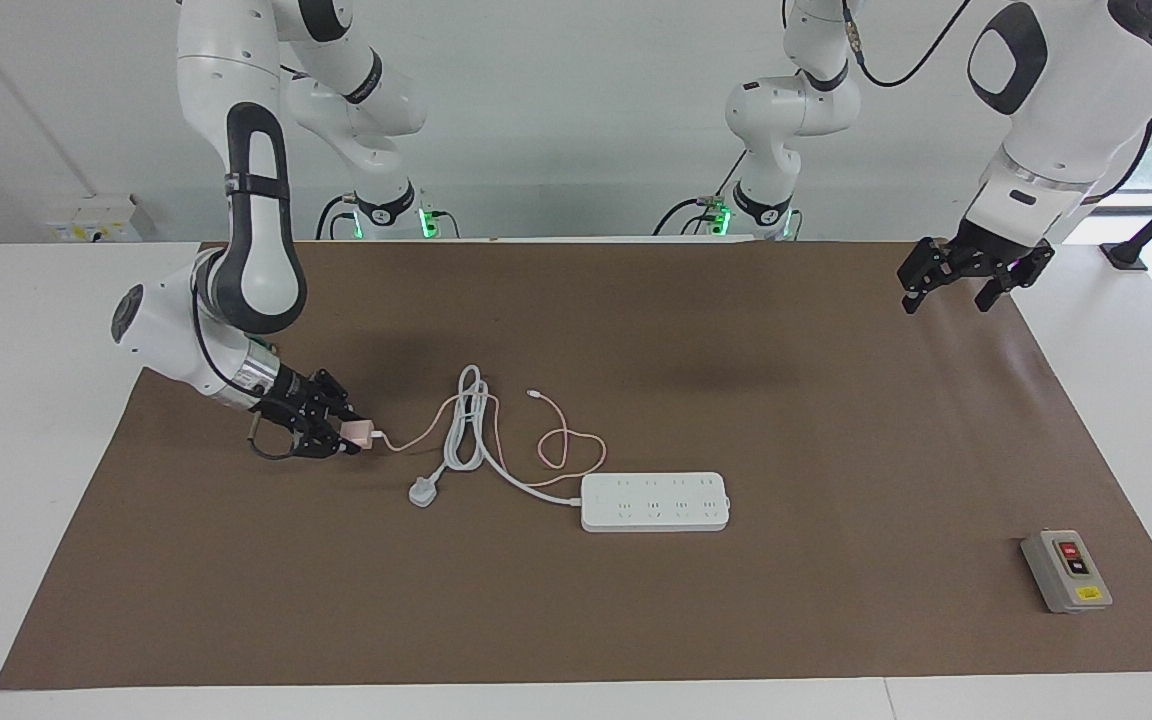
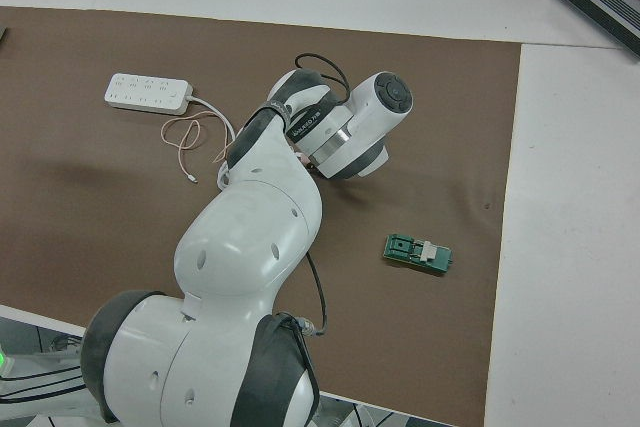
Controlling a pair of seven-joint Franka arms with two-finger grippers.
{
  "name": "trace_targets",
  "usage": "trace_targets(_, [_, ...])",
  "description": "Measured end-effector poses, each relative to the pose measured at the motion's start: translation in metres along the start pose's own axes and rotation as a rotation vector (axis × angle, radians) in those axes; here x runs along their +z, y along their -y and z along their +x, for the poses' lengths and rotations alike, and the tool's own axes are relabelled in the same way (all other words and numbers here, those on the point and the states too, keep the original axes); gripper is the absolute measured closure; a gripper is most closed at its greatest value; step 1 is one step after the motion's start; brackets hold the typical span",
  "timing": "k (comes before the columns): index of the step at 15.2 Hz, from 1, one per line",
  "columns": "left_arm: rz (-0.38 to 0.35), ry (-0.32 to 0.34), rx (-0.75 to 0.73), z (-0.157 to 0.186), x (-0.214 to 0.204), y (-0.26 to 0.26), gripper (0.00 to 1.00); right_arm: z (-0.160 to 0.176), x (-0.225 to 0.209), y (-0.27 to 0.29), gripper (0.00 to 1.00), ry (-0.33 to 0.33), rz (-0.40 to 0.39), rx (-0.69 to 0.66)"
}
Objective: Plug charger into power strip
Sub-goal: 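Lift the pink charger and carry it toward the power strip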
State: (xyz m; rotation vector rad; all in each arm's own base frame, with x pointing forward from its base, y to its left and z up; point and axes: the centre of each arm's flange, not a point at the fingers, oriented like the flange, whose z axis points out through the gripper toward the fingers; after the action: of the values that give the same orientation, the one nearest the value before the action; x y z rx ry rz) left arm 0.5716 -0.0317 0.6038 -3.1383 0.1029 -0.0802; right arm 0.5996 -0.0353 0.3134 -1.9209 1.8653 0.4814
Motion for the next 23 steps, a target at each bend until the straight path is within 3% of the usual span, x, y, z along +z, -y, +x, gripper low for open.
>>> trace_targets(4, [0.0,0.0,0.0,0.0,0.0,0.0,0.0,-0.033,-0.032,0.016,0.53,-0.01,0.057,-0.023])
trace_targets(8, [0.0,0.0,0.0,0.0,0.0,0.0,0.0,-0.074,-0.064,0.026,0.53,-0.077,0.043,-0.072])
trace_targets(12, [0.0,0.0,0.0,0.0,0.0,0.0,0.0,-0.114,-0.101,0.038,0.53,-0.095,0.039,-0.066])
trace_targets(18, [0.0,0.0,0.0,0.0,0.0,0.0,0.0,-0.187,-0.113,0.05,0.53,-0.158,0.065,-0.045])
trace_targets(23, [0.0,0.0,0.0,0.0,0.0,0.0,0.0,-0.205,-0.115,0.052,0.53,-0.169,0.078,-0.035])
